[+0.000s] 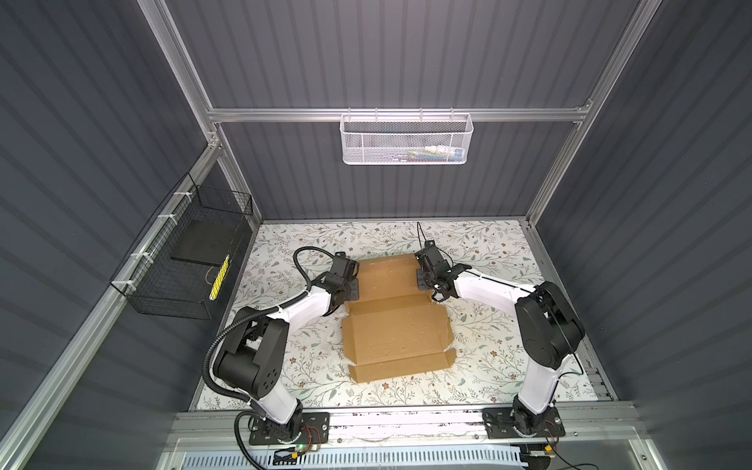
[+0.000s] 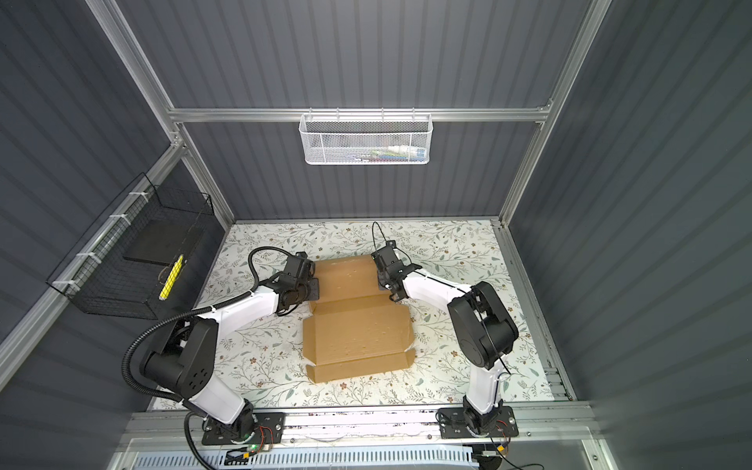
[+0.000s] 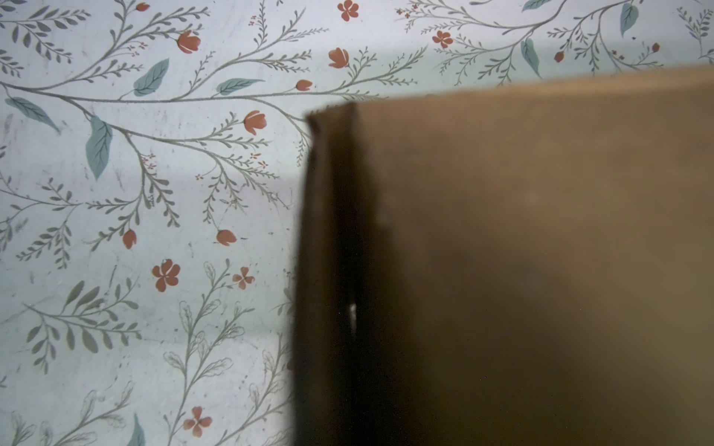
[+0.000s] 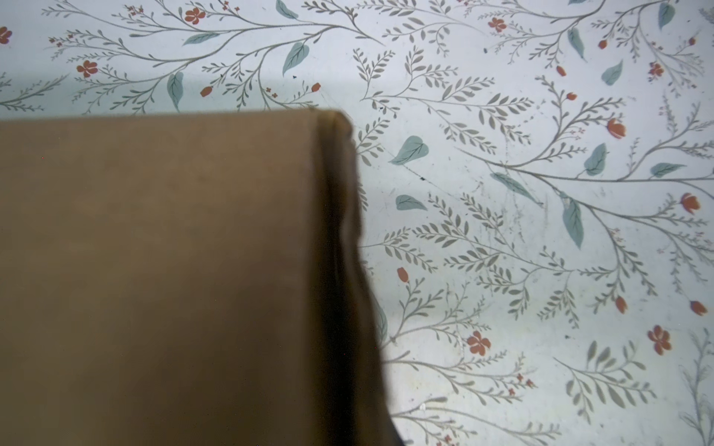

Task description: Fold the paper box

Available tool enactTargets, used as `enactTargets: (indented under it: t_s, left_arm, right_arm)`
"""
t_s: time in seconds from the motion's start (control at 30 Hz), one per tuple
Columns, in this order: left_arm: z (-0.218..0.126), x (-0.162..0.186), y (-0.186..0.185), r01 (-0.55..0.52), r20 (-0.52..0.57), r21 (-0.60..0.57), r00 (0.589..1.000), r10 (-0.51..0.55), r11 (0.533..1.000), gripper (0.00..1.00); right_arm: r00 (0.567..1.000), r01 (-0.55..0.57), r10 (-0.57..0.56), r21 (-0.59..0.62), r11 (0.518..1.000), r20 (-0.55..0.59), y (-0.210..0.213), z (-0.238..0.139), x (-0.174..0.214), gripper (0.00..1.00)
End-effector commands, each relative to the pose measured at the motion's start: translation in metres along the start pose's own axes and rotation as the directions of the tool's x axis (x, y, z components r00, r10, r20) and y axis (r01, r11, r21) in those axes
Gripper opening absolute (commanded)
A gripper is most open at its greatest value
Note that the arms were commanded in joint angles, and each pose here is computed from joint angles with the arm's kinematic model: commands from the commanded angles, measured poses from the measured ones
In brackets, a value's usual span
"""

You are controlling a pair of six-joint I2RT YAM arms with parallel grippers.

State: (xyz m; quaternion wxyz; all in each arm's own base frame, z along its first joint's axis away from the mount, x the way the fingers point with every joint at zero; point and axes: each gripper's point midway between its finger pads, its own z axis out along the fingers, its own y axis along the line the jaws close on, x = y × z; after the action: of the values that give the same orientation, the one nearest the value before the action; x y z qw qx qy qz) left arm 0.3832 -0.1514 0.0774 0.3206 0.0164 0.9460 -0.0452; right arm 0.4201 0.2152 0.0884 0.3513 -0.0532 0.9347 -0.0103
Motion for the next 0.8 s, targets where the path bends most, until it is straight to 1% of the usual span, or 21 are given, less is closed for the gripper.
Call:
enactTargets:
  t_s: [0.0,0.17,0.3,0.53,0.77]
  left_arm:
    - [0.013,0.036,-0.001,-0.016,-0.135,0.008,0.991,0.017,1.0,0.0]
    - [0.015,0.036,-0.002,-0.018,-0.142,0.01,0.99,0.019,1.0,0.0]
    - [0.017,0.037,-0.002,-0.02,-0.152,0.007,0.988,0.021,1.0,0.0]
    - [0.024,0.042,0.0,-0.046,-0.191,-0.006,0.981,0.044,0.999,0.0]
    - [0.031,0.047,0.0,-0.066,-0.233,-0.012,0.971,0.062,0.998,0.0]
  right_arm:
    - [0.999,0.03,-0.03,0.039,0.999,-0.019,-0.006,0.002,0.002,0.12]
    - [0.999,0.031,-0.03,0.037,0.999,-0.023,-0.006,0.001,0.003,0.17]
    - [1.0,0.005,-0.005,0.002,1.0,-0.005,-0.003,-0.008,-0.003,0.23]
    - [0.999,-0.026,0.027,-0.049,0.998,0.025,-0.001,-0.027,-0.014,0.29]
    - [0.997,-0.035,0.038,-0.042,0.999,0.063,-0.013,-0.047,-0.019,0.37]
